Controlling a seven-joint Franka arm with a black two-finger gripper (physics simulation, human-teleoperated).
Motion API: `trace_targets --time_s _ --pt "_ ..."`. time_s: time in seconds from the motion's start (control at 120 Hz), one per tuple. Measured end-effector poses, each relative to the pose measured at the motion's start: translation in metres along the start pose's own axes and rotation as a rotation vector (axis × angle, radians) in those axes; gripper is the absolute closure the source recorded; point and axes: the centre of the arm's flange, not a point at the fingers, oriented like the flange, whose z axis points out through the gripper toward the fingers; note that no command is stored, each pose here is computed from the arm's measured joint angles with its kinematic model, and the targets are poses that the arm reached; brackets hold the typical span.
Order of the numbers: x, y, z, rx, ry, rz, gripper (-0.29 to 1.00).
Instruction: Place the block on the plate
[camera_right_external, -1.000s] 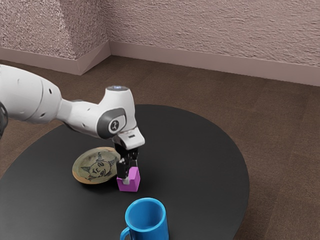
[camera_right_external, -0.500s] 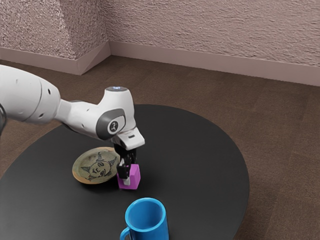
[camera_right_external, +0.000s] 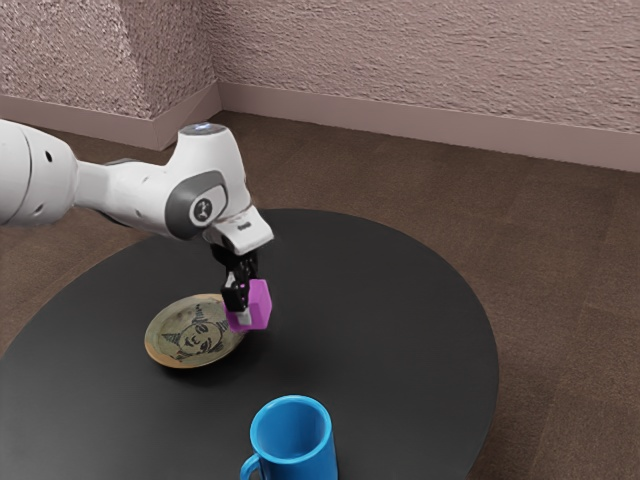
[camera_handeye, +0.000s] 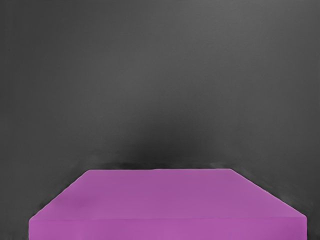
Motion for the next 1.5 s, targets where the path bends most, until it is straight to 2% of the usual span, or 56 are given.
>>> trace_targets --time_s 0.408,0.858,1.117,1.308,1.5 --pt "-0.096 -0.032 -0.006 -0.016 -0.024 -0.152 0.33" --pt "-0.108 -0.034 0.027 -0.07 -0.048 -0.14 0.33" --pt "-0.109 -0.035 0.038 -0.078 -0.053 -0.132 0.33" --pt "-0.108 -0.035 0.042 -0.084 -0.056 -0.122 0.15" --pt "-0.107 -0.037 0.024 -0.056 -0.042 -0.111 0.06"
